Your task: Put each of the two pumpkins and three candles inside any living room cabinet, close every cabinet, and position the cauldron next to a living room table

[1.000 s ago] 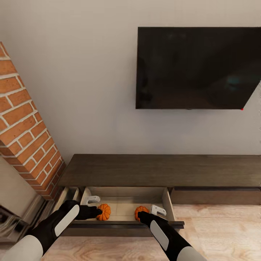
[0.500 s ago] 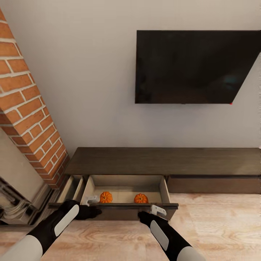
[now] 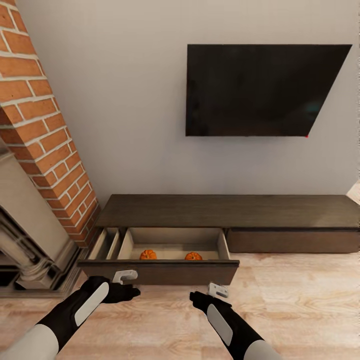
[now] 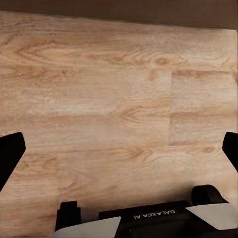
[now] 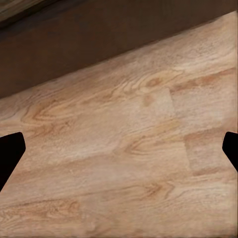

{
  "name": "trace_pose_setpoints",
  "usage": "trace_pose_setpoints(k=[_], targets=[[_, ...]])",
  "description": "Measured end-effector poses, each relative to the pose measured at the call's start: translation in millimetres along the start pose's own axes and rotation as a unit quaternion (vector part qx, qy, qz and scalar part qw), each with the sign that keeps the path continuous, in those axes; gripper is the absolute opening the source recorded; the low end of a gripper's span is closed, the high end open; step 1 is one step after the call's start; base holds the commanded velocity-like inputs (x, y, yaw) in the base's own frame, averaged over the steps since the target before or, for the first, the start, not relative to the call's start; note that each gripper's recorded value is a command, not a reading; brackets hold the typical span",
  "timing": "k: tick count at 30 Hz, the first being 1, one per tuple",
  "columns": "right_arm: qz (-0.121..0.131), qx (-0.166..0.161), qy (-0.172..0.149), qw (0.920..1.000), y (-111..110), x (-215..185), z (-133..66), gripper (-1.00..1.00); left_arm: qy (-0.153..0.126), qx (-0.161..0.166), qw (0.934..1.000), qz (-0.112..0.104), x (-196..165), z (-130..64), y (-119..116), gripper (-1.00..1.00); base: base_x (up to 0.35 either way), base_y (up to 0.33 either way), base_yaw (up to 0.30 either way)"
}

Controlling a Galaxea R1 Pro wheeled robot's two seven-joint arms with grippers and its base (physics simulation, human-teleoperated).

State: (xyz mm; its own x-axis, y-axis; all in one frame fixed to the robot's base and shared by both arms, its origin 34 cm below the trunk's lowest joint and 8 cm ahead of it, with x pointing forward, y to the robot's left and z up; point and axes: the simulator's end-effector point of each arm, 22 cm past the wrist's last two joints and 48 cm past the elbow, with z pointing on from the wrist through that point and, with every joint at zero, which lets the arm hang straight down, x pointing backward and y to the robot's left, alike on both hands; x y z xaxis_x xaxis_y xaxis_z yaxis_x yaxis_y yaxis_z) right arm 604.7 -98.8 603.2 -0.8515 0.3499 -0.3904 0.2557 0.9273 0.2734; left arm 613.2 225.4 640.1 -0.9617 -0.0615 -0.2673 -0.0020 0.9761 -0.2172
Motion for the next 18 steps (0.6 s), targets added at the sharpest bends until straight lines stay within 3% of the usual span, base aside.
trace_pose_setpoints(k=[18], targets=[[0.000, 0.000, -0.001, 1.0000, -7.3, 9.7, 24.5, 1.00, -0.001, 0.000, 1.0000, -0.001, 6.5, 25.9, 6.2, 1.00, -0.310, 0.000, 0.000]])
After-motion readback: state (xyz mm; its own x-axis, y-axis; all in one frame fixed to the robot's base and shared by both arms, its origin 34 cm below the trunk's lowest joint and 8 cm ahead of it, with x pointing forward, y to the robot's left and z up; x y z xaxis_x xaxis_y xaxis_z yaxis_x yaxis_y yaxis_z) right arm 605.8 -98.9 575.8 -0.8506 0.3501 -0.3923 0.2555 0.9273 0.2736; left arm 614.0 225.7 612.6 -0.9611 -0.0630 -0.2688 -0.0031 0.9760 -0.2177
